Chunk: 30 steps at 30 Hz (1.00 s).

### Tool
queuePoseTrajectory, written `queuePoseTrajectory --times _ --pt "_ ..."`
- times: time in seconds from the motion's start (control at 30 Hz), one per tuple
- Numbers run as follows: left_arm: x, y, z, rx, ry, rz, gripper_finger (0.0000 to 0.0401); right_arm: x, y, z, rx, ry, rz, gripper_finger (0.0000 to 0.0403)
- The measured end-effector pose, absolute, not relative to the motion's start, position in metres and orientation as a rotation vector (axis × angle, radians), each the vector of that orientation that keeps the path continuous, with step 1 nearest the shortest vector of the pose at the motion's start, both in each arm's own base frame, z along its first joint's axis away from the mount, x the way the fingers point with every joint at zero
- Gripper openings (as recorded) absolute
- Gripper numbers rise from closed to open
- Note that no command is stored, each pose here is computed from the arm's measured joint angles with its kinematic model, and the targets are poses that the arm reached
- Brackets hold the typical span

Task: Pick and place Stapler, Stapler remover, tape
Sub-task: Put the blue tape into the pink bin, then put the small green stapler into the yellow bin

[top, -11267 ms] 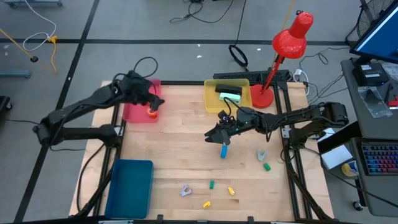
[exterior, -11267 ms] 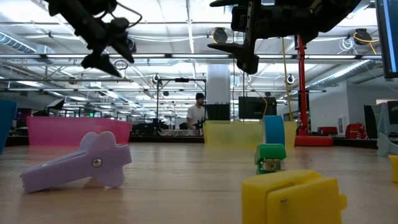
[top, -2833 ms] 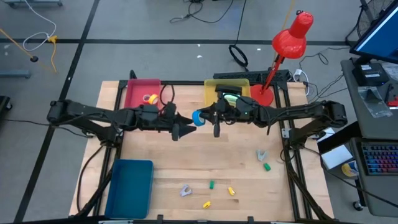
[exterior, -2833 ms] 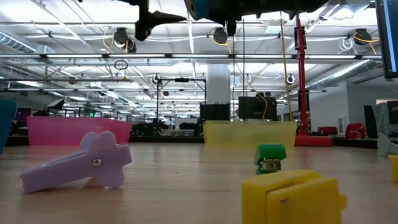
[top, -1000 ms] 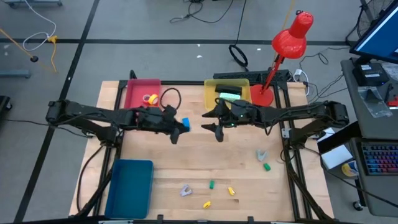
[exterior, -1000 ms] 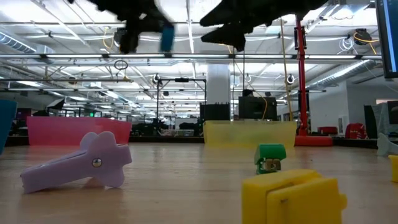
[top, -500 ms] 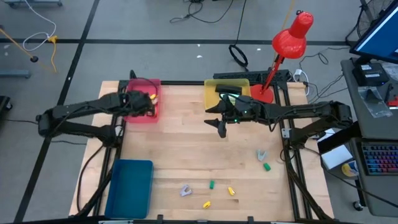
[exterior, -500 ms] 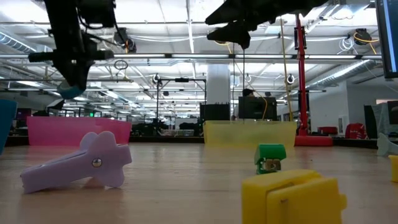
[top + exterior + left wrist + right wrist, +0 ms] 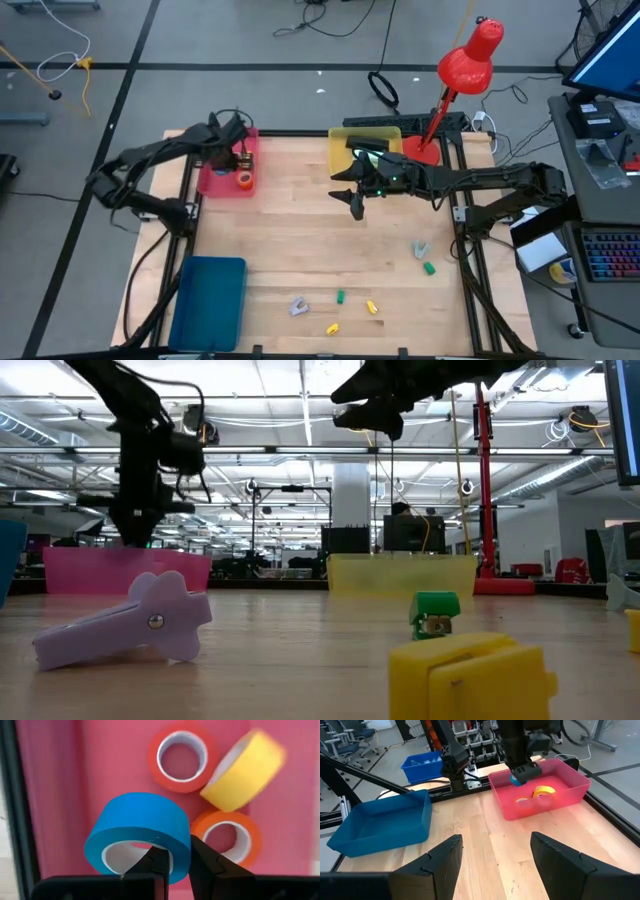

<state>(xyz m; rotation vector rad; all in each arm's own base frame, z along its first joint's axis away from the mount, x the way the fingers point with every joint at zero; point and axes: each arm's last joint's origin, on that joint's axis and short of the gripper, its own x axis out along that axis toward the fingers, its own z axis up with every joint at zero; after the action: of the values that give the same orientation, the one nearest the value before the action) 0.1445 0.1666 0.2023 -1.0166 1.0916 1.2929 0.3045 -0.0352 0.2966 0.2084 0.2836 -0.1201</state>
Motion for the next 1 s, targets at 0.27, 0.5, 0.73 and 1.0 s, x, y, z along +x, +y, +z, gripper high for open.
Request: queuePoseTrajectory --times 0.27,0.5,0.73,1.0 --pt "0.142 0.184 0.174 -1.121 1.217 1.288 0.0053 0.305 -0.035 0.297 0.208 0.284 -0.120 0.0226" --pt "0.144 0.187 0.167 -1.122 1.232 1.289 0.0059 0.305 -0.035 0.297 0.206 0.284 -0.120 0.0224" --pt "0.144 0.188 0.167 -1.103 1.243 1.266 0.0091 0.305 -0.035 0.297 0.209 0.284 -0.120 0.0223" --pt "0.144 0.187 0.168 -1.108 1.238 1.280 0.0195 0.304 -0.035 0.294 0.211 0.315 -0.120 0.0221"
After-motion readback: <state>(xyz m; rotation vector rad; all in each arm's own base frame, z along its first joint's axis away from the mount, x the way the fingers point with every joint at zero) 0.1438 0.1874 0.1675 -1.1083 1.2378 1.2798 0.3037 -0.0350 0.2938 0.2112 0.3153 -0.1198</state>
